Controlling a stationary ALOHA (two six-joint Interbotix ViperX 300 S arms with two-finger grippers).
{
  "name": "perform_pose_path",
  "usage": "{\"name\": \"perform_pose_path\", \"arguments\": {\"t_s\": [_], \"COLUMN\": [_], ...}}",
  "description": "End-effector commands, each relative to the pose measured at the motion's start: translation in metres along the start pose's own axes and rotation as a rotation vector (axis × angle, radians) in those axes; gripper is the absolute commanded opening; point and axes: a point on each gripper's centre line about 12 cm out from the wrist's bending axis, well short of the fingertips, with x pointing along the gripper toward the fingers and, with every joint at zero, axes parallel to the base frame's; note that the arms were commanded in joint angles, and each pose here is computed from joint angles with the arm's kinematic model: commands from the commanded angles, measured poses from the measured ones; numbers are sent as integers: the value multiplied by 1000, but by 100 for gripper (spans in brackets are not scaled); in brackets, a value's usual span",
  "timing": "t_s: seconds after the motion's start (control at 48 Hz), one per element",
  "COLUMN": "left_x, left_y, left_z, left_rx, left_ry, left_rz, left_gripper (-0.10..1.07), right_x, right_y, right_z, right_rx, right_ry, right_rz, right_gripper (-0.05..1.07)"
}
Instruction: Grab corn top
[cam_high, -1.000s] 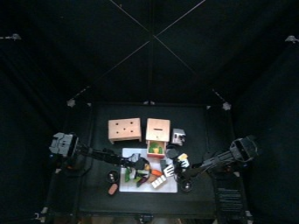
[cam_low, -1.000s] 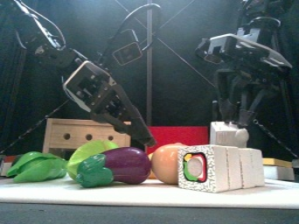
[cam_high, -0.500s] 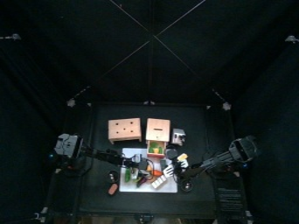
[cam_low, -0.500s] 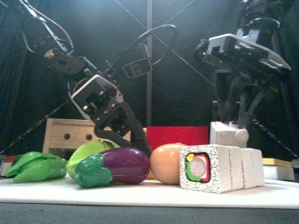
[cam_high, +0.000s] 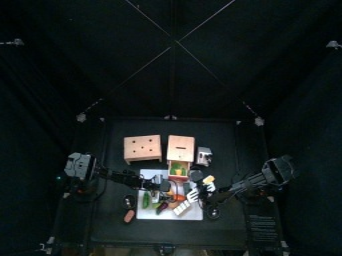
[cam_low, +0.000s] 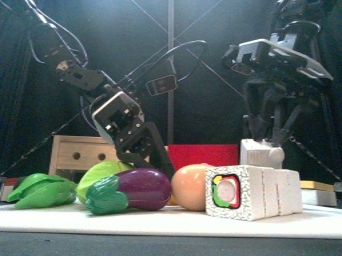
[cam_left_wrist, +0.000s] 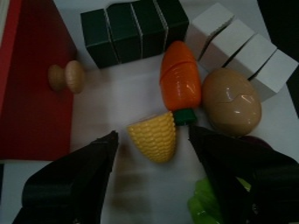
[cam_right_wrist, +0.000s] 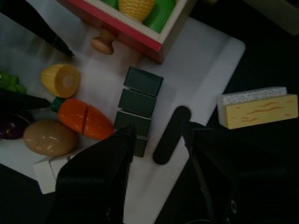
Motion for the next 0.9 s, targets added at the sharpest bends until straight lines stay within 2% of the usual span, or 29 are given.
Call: {"name": "perform_pose_path", "arguments": {"t_s": [0.0,0.229,0.521,0.875], "left_x": [-1,-1,-3,-35], "left_y": [3,3,3,3], "left_z": [11,11,13,31], "left_rx": [-7,-7,-1,0], "left_ry": [-29,-29,-35,-104], "left_rz": [6,7,6,6], "left_gripper": [97,94,76,74], "right_x": [-7,-7,-7,-7], "right_y": [3,3,3,3], "right_z": [4,3,3,3], "right_rx": [9,9,8,9], "right_ry": [-6,-4,-4,-4], "right_rz": [25,26,25,26], "right_gripper": [82,82,82,82]}}
